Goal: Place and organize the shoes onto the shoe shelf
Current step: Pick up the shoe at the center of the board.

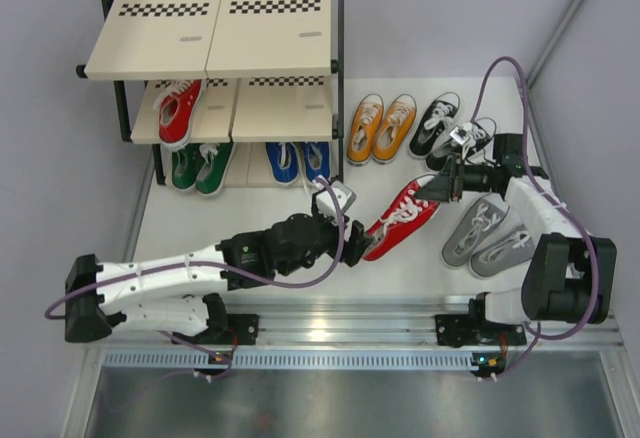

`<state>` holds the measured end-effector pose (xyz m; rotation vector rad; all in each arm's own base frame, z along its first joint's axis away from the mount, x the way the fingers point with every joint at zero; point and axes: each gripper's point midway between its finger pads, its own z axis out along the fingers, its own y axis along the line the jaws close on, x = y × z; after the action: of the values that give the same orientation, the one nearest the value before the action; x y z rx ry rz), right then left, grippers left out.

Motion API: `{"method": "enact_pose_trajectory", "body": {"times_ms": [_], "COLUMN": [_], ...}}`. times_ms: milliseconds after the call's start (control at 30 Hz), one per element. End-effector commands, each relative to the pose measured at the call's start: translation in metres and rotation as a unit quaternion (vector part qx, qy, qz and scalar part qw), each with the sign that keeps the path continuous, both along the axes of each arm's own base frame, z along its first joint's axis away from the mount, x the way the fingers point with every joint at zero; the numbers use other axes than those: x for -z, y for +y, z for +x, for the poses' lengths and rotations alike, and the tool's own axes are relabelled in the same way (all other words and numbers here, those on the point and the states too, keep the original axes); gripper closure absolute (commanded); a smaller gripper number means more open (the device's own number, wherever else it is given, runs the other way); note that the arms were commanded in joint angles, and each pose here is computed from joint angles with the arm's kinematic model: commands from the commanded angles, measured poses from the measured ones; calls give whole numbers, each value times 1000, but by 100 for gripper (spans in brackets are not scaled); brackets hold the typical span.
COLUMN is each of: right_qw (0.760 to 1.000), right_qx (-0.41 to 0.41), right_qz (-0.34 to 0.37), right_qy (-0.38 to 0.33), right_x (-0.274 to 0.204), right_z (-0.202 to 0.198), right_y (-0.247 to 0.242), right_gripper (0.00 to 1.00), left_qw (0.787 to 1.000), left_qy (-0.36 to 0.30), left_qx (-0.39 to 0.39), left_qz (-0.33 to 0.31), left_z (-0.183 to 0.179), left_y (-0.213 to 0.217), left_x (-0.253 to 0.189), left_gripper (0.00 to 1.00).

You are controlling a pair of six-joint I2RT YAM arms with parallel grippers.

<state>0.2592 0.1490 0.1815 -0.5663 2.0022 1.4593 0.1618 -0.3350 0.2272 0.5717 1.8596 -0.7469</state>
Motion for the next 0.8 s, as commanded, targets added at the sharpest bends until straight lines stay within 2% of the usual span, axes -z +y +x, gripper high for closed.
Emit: {"method": "enact_pose_trajectory", "body": {"times_ms": [0,100,233,333,400,500,567,767], "right_qw": [999,999,1000,1000,999,999,999,999], "right_qx": [-1,3,7,9,10,10,9,4], "right_qz": [29,29,28,25,24,22,21,24], "right_qy": [-17,-15,-13,-13,-19,-25,-30,-33], "right_x": [-20,-20,-19,-18,-19,-19,-20,-20], "right_z": [0,1,1,1,0,-1,-2,-3], "right_y": [0,0,0,-1,-1,-1,-1,0], "right_gripper": [100,100,100,100,100,100,100,100], "left_qw": [993,982,968,953,936,925,926,918], "left_qy": [-43,-55,-78,-105,-146,-197,-225,-240], "left_qx": [108,180,232,272,300,295,268,269], "left_qz": [17,25,48,85,111,136,139,163], "left_z": [-24,-43,-49,-51,-51,-41,-29,-23], "left_y": [-5,-13,-31,-47,-50,-46,-45,-45], "left_x": [-18,-17,-14,0,5,17,18,39], "left_gripper": [25,25,27,28,27,25,25,24]}}
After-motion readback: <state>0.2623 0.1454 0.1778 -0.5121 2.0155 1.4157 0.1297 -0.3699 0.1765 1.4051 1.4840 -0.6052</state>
